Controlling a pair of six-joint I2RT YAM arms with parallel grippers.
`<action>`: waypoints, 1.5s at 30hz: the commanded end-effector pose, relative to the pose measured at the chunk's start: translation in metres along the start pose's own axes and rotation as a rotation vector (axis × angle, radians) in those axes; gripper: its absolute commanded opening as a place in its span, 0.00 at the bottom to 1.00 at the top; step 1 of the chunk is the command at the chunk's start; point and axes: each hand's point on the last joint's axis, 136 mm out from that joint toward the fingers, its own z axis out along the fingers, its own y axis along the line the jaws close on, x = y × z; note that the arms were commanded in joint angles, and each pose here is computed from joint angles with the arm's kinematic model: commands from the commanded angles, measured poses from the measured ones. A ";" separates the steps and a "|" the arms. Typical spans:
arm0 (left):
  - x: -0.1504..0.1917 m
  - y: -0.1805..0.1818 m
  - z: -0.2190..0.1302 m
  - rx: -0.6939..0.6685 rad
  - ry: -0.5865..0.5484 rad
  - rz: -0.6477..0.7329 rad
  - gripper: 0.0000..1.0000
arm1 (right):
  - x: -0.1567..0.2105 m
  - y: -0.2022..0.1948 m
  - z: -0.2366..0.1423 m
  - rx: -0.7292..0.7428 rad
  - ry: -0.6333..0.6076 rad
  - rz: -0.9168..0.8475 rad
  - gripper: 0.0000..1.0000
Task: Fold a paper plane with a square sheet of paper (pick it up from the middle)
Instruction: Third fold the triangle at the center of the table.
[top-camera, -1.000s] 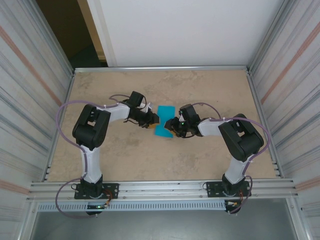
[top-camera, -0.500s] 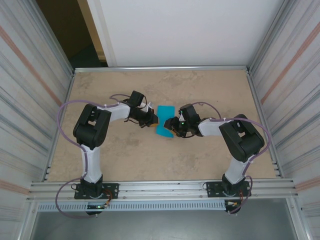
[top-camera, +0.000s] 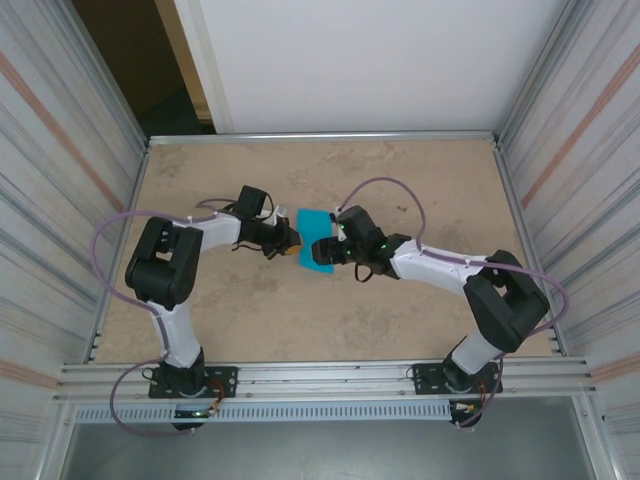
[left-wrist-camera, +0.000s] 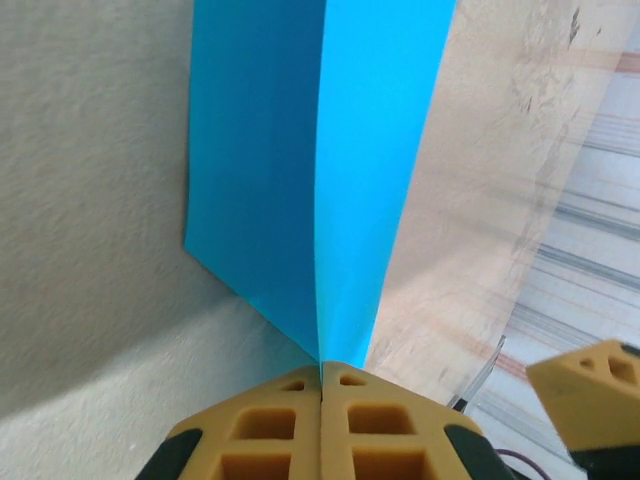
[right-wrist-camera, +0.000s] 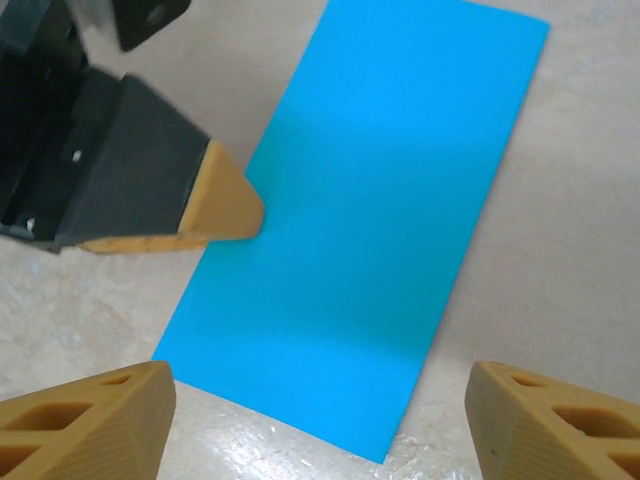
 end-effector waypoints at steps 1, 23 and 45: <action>0.002 -0.012 -0.008 0.037 -0.006 -0.031 0.03 | 0.006 0.004 0.011 0.118 -0.006 -0.292 0.72; 0.002 -0.009 -0.008 0.018 0.011 -0.057 0.03 | 0.023 0.026 0.039 0.128 -0.095 -0.593 0.47; 0.002 -0.006 -0.009 0.006 0.007 -0.061 0.12 | 0.026 0.033 0.039 0.078 -0.078 -0.596 0.10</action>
